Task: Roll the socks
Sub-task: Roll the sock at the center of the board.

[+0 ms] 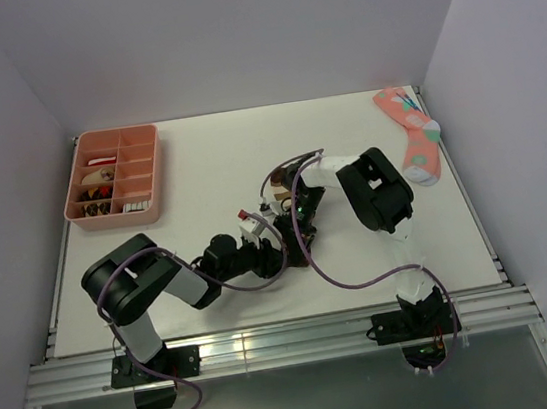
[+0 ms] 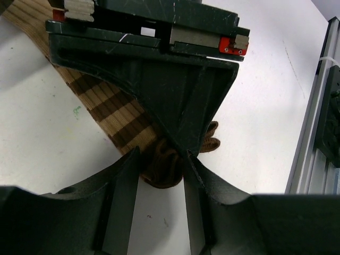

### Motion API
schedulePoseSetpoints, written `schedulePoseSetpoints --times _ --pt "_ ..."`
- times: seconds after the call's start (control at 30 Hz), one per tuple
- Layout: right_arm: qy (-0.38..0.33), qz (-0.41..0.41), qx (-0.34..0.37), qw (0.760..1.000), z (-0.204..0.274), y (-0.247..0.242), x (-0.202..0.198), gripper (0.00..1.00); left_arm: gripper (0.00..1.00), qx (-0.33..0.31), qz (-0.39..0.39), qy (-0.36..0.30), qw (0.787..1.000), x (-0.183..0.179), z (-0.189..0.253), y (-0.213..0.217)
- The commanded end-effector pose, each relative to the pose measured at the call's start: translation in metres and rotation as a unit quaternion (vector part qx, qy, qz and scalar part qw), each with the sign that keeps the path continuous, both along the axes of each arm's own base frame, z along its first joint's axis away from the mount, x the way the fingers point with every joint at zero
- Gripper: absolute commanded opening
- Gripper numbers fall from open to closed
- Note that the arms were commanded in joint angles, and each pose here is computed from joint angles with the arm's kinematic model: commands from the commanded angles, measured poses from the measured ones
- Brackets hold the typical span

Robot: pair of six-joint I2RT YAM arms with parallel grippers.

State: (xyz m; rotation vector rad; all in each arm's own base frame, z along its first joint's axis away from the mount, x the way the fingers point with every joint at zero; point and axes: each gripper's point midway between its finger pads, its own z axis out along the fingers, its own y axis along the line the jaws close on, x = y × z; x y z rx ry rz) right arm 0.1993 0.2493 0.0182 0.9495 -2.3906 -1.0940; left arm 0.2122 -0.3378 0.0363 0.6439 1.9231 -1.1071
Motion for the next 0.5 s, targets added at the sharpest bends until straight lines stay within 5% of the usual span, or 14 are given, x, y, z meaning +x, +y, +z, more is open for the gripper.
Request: schedulePoseSetpoints --times 0.0,0.47 --pt "-0.011 0.001 0.003 1.000 0.001 0.001 0.010 0.15 0.43 -0.032 -0.016 -0.014 0.999 -0.006 0.012 -0.006" --pt "-0.009 0.000 0.001 1.000 0.001 0.001 0.011 0.14 0.41 -0.038 -0.021 -0.009 0.999 -0.012 0.010 -0.002"
